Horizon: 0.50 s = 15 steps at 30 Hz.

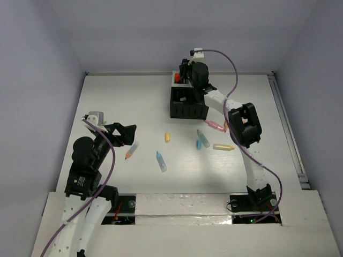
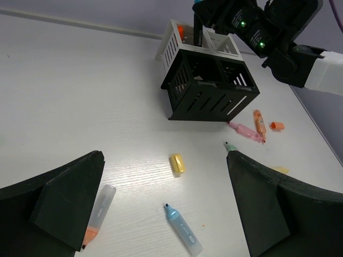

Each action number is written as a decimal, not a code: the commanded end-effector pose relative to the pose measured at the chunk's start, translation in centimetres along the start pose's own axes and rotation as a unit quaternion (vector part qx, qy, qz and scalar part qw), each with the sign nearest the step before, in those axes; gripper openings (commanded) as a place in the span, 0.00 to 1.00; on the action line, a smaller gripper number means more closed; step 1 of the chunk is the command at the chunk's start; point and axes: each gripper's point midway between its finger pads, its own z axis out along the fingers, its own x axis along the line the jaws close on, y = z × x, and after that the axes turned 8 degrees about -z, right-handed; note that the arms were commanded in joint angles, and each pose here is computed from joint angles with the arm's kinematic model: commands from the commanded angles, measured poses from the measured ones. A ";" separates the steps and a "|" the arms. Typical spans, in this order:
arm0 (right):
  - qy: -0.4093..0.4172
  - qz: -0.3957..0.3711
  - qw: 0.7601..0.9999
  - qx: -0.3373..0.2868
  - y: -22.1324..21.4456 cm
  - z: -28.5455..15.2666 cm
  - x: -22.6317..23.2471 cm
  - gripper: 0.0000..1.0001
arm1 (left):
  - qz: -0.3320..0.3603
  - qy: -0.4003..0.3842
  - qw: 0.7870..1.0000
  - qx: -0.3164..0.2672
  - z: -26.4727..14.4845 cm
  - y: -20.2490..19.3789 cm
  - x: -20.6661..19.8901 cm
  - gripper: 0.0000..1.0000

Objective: Sort the stationery into containers
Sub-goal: Place the pen in the storage box.

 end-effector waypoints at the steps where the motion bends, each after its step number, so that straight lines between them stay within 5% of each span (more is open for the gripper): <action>1: 0.019 0.014 0.998 -0.050 4.1 -0.8 0.9 0.46 | 0.009 -0.012 1.000 -0.020 0.3 0.8 -0.3 0.98; 5: 0.015 0.008 0.998 -0.053 5.0 -1.4 0.6 0.55 | 0.007 -0.008 1.000 -0.021 0.3 0.8 -0.1 0.97; 15: 0.054 0.000 0.996 -0.070 9.0 -7.4 3.3 0.52 | 0.007 -0.001 1.000 -0.030 0.1 1.3 0.2 0.96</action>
